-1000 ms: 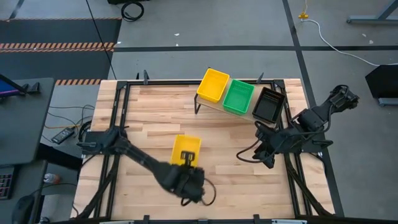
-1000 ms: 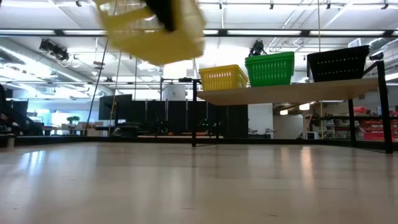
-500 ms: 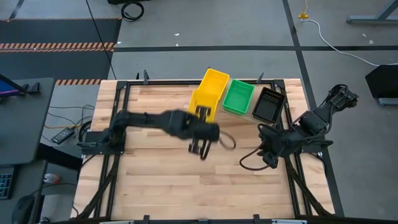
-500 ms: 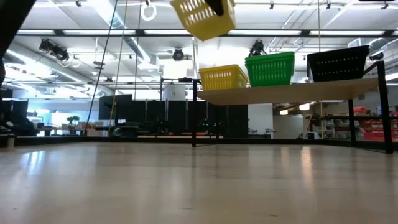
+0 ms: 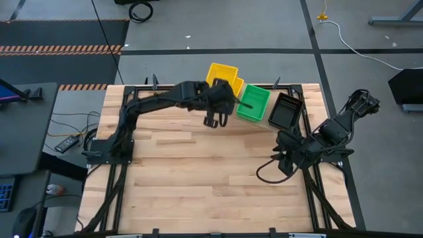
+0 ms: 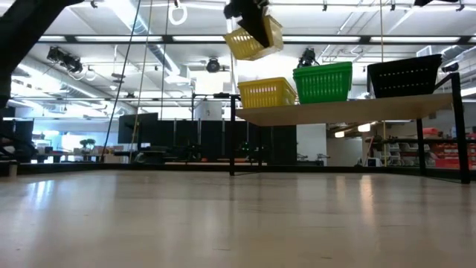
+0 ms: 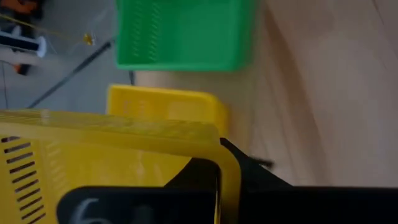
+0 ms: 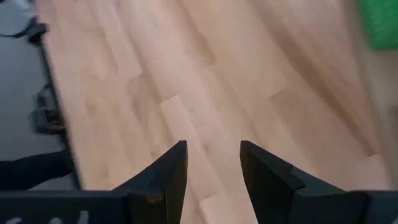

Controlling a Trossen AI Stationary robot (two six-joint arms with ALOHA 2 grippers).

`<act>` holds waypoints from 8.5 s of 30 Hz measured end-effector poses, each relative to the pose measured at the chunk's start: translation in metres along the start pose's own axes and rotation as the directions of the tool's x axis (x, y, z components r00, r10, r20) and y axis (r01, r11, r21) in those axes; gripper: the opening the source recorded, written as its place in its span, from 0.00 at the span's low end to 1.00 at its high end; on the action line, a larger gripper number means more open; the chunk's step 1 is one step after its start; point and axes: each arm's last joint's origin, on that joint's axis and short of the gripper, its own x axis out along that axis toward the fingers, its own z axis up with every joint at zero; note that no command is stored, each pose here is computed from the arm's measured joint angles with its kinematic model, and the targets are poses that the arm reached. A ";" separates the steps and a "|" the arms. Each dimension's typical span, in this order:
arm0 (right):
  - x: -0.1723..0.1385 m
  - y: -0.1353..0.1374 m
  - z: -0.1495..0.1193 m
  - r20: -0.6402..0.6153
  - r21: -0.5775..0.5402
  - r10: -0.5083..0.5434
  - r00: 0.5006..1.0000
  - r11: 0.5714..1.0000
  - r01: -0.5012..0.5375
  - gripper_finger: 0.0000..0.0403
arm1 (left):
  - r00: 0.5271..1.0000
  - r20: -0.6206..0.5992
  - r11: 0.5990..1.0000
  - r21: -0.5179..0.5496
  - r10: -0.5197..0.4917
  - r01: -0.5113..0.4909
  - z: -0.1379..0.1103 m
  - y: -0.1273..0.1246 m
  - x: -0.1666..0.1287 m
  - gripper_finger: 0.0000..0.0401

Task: Stack baskets on shelf by color
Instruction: Stack the yellow bin on the yellow bin, then adjust the green bin, then return to Home Position

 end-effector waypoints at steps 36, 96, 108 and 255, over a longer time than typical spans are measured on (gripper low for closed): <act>0.005 -0.011 0.011 0.056 0.104 -0.103 0.993 0.990 0.097 0.38 | 0.987 0.144 0.997 -0.017 -0.074 0.078 -0.016 0.039 0.050 0.14; -0.032 -0.075 0.014 0.114 0.018 -0.252 0.961 0.968 0.252 0.37 | 0.955 0.295 0.766 -0.609 -0.022 0.206 -0.027 0.038 -0.075 0.12; -0.016 -0.071 0.026 0.089 -0.099 -0.326 0.941 0.937 0.334 0.37 | 0.958 0.288 0.769 -0.609 -0.012 0.193 -0.033 0.043 -0.076 0.11; 0.048 -0.142 -0.075 0.818 -0.573 0.535 -0.209 0.734 -0.365 0.04 | 0.106 0.811 0.477 -0.437 0.575 0.763 -0.301 -0.216 -0.071 0.00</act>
